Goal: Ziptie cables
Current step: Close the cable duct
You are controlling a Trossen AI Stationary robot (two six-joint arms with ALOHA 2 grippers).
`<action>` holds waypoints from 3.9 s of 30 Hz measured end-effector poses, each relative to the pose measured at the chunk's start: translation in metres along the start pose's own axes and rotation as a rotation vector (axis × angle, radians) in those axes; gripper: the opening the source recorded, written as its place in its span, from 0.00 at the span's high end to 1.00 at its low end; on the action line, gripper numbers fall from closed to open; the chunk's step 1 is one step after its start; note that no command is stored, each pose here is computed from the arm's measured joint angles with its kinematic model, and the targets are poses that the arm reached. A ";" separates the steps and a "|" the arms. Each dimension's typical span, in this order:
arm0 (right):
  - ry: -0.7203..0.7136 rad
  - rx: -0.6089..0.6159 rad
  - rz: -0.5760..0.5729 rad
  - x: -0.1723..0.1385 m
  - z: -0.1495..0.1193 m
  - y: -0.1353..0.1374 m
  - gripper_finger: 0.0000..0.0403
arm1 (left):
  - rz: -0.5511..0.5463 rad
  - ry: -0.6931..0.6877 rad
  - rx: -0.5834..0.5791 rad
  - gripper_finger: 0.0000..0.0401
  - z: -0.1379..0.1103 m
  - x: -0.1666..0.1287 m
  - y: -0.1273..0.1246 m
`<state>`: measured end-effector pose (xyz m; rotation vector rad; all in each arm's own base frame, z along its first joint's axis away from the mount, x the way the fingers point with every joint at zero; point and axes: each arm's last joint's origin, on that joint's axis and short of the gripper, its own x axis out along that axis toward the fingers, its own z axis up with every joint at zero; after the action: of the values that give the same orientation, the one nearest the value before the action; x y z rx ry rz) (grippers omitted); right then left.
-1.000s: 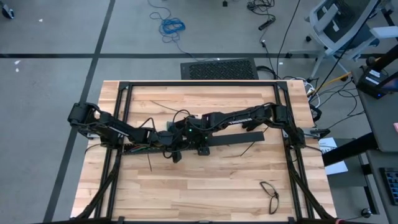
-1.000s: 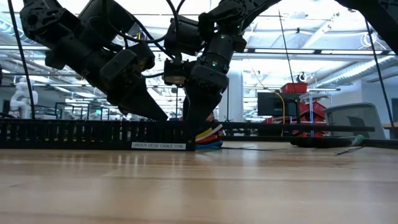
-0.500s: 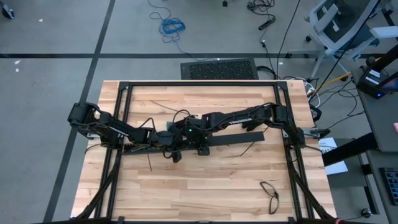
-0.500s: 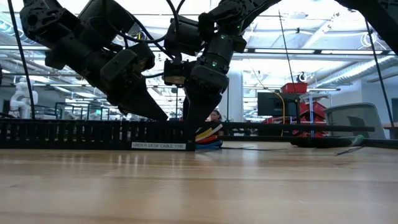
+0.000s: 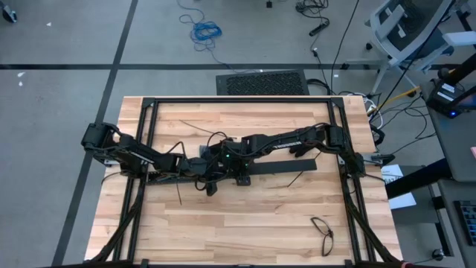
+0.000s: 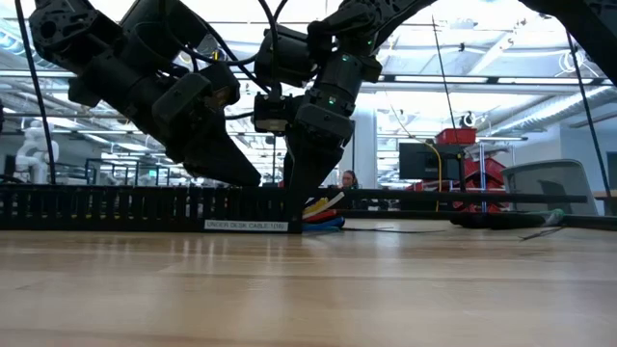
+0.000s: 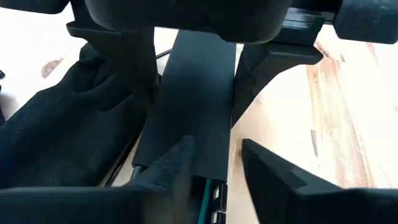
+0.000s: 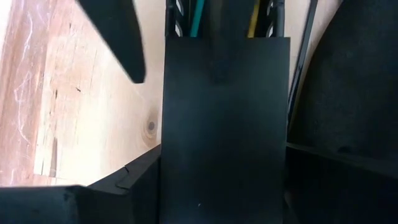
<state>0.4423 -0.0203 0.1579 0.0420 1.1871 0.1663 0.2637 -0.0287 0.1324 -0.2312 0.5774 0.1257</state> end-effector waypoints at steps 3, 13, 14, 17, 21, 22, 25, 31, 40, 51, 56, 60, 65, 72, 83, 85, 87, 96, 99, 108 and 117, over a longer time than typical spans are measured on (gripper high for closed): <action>0.001 0.000 0.001 0.000 0.000 0.000 0.36 | 0.000 0.000 0.001 0.59 0.000 0.000 0.000; 0.000 0.001 0.006 0.000 0.000 0.000 0.36 | 0.001 -0.010 -0.002 0.52 0.004 -0.006 0.000; 0.000 0.001 0.006 0.000 0.000 0.000 0.36 | 0.003 -0.008 -0.002 0.52 0.004 -0.007 0.000; 0.001 0.001 0.007 0.000 0.000 0.000 0.36 | 0.004 -0.008 -0.002 0.52 0.004 -0.007 0.000; 0.001 0.001 0.007 0.000 0.000 0.000 0.36 | 0.009 0.006 0.001 0.52 0.004 -0.010 0.001; 0.001 0.001 0.007 0.000 0.000 0.000 0.36 | 0.012 0.013 0.002 0.52 0.004 -0.012 0.001; 0.003 0.001 0.010 0.000 0.000 0.000 0.36 | 0.025 0.039 0.006 0.52 0.006 -0.020 0.002; 0.004 -0.005 0.009 0.000 0.000 0.000 0.36 | 0.032 0.065 0.058 0.52 0.011 -0.040 0.004; 0.004 -0.006 0.010 0.000 0.000 0.000 0.36 | 0.038 0.112 0.088 0.52 0.005 -0.035 0.005; 0.003 -0.006 0.009 0.000 0.000 0.000 0.36 | 0.047 0.123 0.098 0.52 0.000 -0.024 0.005; 0.004 -0.007 0.005 0.000 0.000 0.000 0.36 | 0.068 0.116 0.115 0.52 0.001 -0.024 0.007; 0.004 -0.006 0.006 0.000 0.000 0.000 0.36 | 0.038 0.101 0.106 0.52 0.005 -0.023 0.006; 0.000 -0.008 0.006 0.000 0.000 0.000 0.36 | 0.032 0.056 0.126 0.52 0.015 -0.023 0.003; 0.000 -0.008 0.006 0.000 0.000 0.000 0.36 | 0.030 0.074 0.106 0.52 0.014 -0.023 0.003; 0.000 -0.007 0.006 0.000 0.000 0.000 0.36 | 0.001 0.102 0.105 0.48 0.011 -0.024 0.003; 0.000 -0.008 0.006 0.000 0.000 0.000 0.36 | -0.002 0.104 0.079 0.43 0.011 -0.024 0.003; -0.001 -0.008 0.007 0.000 0.000 0.000 0.36 | -0.004 0.105 0.075 0.37 0.012 -0.023 0.004; -0.002 -0.008 0.007 0.000 0.000 0.000 0.36 | 0.001 0.102 0.174 0.23 0.012 -0.023 0.004; -0.004 -0.008 0.007 0.000 0.000 0.000 0.36 | 0.002 0.102 0.184 0.23 0.011 -0.023 0.005; -0.006 -0.009 0.006 0.000 0.000 0.000 0.36 | 0.062 0.191 0.191 0.22 -0.004 -0.008 0.015; -0.007 -0.017 0.005 0.000 0.001 0.000 0.36 | 0.046 0.130 0.196 0.22 0.003 -0.006 0.012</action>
<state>0.4429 -0.0201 0.1580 0.0308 1.1785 0.1808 0.2580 -0.0169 0.1359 -0.0360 0.7202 0.0983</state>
